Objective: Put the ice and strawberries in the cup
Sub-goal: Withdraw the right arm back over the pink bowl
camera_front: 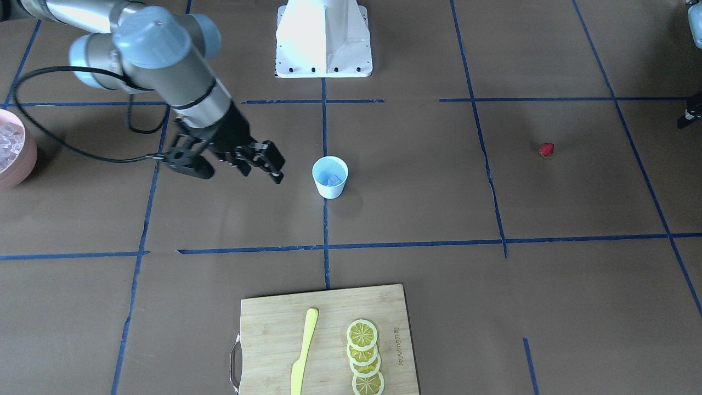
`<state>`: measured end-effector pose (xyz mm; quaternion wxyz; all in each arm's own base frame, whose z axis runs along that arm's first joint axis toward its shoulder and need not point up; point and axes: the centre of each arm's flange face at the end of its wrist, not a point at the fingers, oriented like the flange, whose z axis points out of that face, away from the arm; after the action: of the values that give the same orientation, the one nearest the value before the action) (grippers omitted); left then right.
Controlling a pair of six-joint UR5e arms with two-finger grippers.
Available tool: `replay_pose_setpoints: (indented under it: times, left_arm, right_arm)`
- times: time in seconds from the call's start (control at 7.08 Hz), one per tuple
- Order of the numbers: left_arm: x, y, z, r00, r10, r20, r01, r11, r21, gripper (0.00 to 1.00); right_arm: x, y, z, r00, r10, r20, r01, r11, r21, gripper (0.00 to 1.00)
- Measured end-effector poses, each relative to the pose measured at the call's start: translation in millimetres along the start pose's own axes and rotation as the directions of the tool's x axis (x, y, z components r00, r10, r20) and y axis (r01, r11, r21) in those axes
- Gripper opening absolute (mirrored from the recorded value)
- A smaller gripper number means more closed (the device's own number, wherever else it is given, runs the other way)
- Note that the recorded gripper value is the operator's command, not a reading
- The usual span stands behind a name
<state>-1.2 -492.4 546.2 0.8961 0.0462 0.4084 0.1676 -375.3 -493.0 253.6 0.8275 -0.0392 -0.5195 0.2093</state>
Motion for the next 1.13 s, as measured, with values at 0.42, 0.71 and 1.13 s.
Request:
replay_pose_setpoints:
  times: [0.42, 0.71, 1.13]
  left_arm:
    - [1.4, -0.2, -1.8, 1.0, 0.001, 0.001, -0.001, 1.0, 0.004, 1.0]
    - [1.7, 0.0, -2.1, 1.0, 0.001, 0.001, -0.001, 1.0, 0.004, 1.0]
    - [-1.5, 0.4, 1.3, 1.0, -0.005, -0.002, 0.005, 1.0, -0.002, 1.0]
  right_arm:
    - [183.6, -46.7, -69.2, 0.978, -0.16, -0.132, 0.166, 0.986, 0.03, 0.84]
    - [315.5, -68.2, -121.2, 0.919, -0.301, -0.253, 0.314, 0.949, 0.011, 0.85]
    - [450.3, -84.3, -160.2, 0.847, -0.415, -0.331, 0.415, 0.907, -0.076, 0.9]
